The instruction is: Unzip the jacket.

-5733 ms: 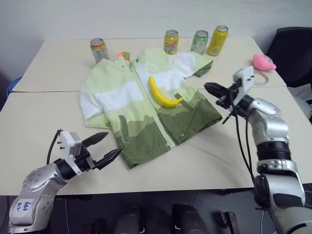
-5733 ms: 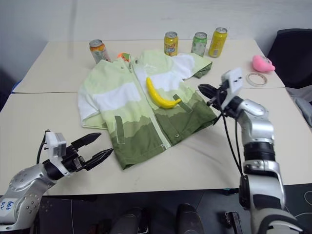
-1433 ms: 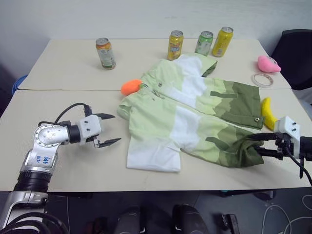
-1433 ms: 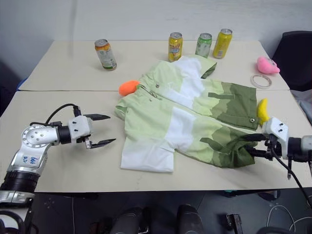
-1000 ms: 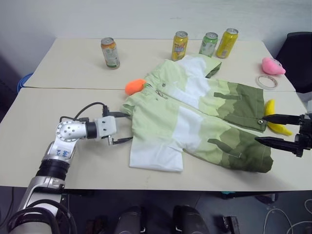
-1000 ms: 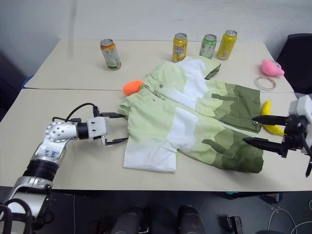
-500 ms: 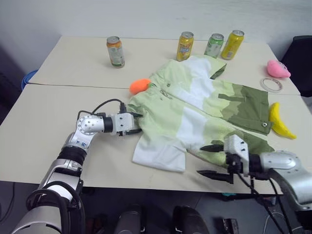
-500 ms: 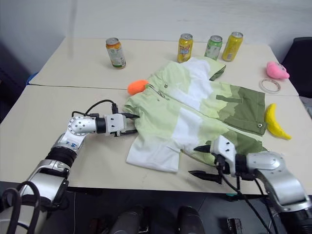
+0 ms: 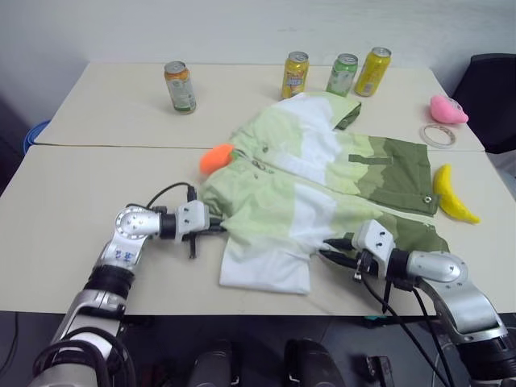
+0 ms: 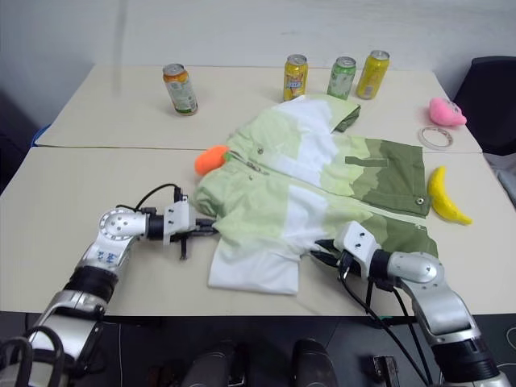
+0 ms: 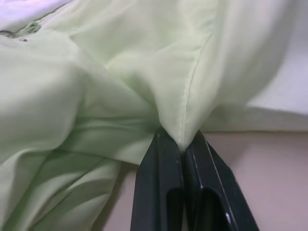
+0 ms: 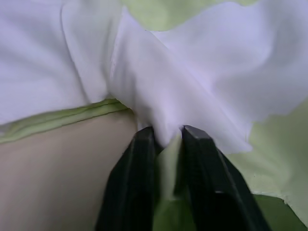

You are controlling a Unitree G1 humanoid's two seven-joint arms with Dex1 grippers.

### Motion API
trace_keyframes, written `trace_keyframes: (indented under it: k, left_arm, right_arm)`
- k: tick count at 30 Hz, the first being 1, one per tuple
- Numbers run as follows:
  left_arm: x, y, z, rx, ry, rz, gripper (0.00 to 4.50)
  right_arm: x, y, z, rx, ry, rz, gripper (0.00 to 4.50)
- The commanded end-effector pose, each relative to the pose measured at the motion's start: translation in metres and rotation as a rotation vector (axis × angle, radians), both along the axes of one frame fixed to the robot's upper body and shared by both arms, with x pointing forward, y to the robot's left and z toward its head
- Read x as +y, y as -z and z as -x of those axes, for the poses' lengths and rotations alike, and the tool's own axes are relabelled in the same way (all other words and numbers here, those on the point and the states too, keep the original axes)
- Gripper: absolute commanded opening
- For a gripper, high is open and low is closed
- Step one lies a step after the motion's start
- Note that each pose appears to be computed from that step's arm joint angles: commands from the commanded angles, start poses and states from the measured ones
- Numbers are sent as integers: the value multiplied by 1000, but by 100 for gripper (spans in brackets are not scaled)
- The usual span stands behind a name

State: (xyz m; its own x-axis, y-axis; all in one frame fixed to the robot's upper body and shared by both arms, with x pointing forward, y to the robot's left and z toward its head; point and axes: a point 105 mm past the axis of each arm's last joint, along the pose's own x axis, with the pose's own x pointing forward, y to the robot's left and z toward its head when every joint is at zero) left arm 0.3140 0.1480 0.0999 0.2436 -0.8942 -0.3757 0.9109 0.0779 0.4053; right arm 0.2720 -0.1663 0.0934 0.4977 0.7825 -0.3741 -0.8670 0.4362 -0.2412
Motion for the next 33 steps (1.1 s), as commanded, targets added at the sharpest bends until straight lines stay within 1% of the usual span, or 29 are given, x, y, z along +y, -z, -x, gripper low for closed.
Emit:
trace_keyframes:
  k: [1, 3, 5, 8, 9, 11, 12, 13, 14, 16, 17, 20, 22, 23, 24, 25, 26, 27, 28, 29, 33]
  left_arm:
    - [4, 2, 36, 110, 47, 5, 0]
    - [6, -6, 46, 133, 3, 52, 0]
    - [6, -8, 62, 179, -18, 73, 0]
    - [6, -4, 86, 249, -40, 78, 0]
    - [6, -5, 89, 264, -63, 97, 0]
    - [14, -10, 86, 245, -141, 125, 0]
    - [17, -14, 84, 244, -170, 146, 23]
    - [21, -19, 84, 259, -198, 177, 48]
    - [26, -24, 87, 300, -214, 198, 68]
    - [33, -28, 94, 376, -231, 213, 126]
    - [35, -29, 98, 407, -235, 212, 165]
    - [59, -33, 108, 516, -312, 220, 252]
    - [70, -39, 108, 520, -346, 235, 311]
    - [73, -41, 105, 506, -362, 247, 340]
    - [83, -50, 91, 409, -417, 268, 373]
    - [95, -62, 72, 285, -491, 303, 405]
    - [104, -70, 59, 200, -541, 330, 433]
    - [113, -80, 43, 102, -601, 371, 447]
    - [118, -85, 29, 43, -642, 412, 447]
    - [118, -83, 20, 27, -646, 417, 447]
    - [96, -67, 1, 65, -542, 360, 447]
  right_arm:
    - [-14, -8, 25, 61, -91, -4, 5]
    - [-26, -6, 39, 112, -123, 19, 5]
    - [-40, -5, 52, 169, -127, 35, 5]
    - [-61, -5, 58, 218, -71, 48, 5]
    - [-64, -9, 58, 232, -48, 17, 5]
    - [-66, -21, 56, 206, -40, -56, 44]
    - [-67, -23, 57, 202, -36, -56, 59]
    - [-67, -22, 60, 186, -55, -35, 90]
    - [-64, -24, 62, 170, -69, -42, 124]
    - [-61, -30, 62, 134, -78, -70, 187]
    - [-61, -33, 61, 121, -73, -86, 229]
    - [-50, -54, 54, 81, -48, -233, 325]
    - [-40, -62, 52, 54, -69, -271, 387]
    - [-37, -64, 52, 44, -77, -276, 420]
    - [-29, -71, 46, 6, -86, -300, 450]
    - [-20, -79, 40, -39, -94, -330, 450]
    - [-13, -85, 35, -69, -99, -351, 450]
    - [-5, -91, 31, -105, -112, -366, 450]
    - [3, -95, 27, -131, -130, -373, 450]
    - [10, -97, 26, -140, -149, -376, 450]
    - [20, -98, 21, -134, -181, -376, 450]
